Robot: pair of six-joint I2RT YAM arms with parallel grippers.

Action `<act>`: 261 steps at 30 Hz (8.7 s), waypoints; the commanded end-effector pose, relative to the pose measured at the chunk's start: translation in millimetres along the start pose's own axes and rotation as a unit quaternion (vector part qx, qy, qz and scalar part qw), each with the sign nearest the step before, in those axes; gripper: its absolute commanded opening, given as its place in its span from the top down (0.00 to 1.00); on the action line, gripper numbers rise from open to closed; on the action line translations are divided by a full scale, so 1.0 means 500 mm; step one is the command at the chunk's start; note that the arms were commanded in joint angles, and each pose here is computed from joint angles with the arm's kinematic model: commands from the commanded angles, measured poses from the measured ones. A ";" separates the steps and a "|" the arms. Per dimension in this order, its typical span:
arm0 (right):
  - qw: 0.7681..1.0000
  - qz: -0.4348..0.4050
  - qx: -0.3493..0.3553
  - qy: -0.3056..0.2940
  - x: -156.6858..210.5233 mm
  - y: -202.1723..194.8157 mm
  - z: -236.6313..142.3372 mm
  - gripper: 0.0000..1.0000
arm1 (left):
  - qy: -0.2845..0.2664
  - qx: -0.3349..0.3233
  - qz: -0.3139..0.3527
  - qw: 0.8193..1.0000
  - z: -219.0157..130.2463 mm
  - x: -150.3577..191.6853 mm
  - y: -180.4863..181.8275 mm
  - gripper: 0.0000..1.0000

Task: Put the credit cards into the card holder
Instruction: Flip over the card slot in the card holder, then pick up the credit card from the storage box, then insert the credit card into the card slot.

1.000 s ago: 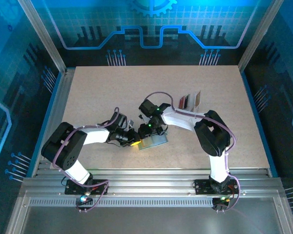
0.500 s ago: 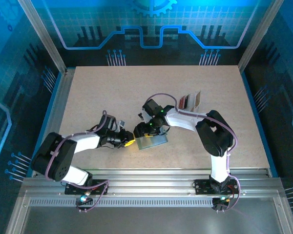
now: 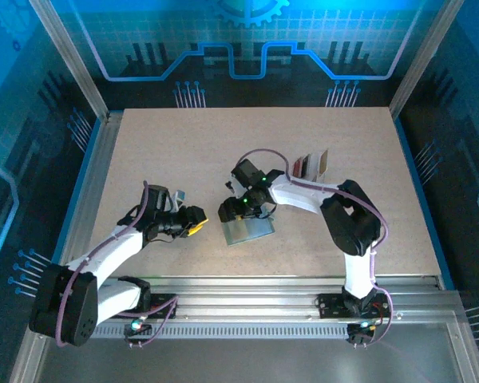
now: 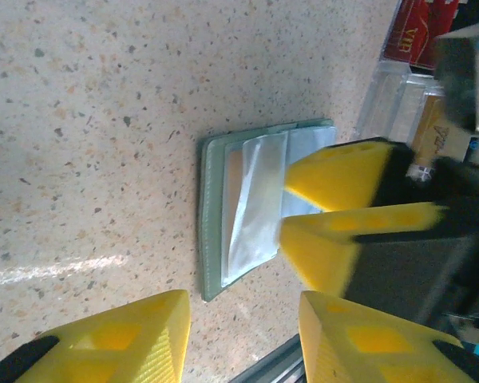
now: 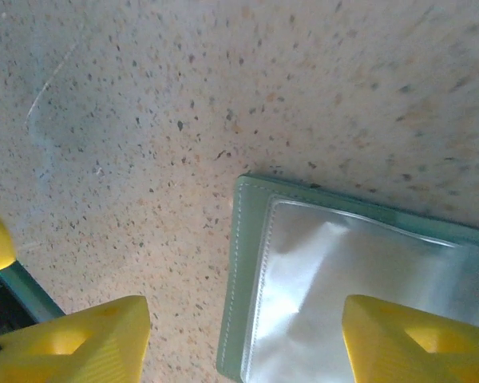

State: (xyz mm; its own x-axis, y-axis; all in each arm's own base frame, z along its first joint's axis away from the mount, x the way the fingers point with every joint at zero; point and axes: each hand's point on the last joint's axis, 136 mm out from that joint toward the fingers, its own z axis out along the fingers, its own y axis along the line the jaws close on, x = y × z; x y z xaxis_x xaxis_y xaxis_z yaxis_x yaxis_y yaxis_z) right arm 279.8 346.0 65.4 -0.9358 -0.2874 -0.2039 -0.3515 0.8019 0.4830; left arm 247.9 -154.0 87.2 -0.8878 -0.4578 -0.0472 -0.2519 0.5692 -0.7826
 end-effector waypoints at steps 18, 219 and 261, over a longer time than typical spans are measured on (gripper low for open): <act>0.941 0.147 0.284 -0.108 0.022 -0.361 -0.372 0.49 | 0.055 -0.001 0.086 0.995 0.102 0.017 -0.088 0.60; 0.973 0.166 -0.097 -0.127 0.156 -0.165 0.019 1.00 | 0.082 -0.306 0.162 0.934 0.218 0.065 0.133 0.66; 0.993 0.074 -0.093 -0.008 0.200 -0.138 0.010 1.00 | 0.078 -0.304 0.164 0.935 0.212 0.064 0.129 0.67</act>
State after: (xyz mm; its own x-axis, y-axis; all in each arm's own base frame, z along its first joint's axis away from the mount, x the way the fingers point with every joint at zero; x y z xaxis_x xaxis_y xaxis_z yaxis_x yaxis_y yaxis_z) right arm 245.3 278.9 24.1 -0.9603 -0.0797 -0.2673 -0.2451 0.6991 0.6717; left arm 276.6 -212.2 11.1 -0.9655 -0.1429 -0.2178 -0.0748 0.9529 -0.2938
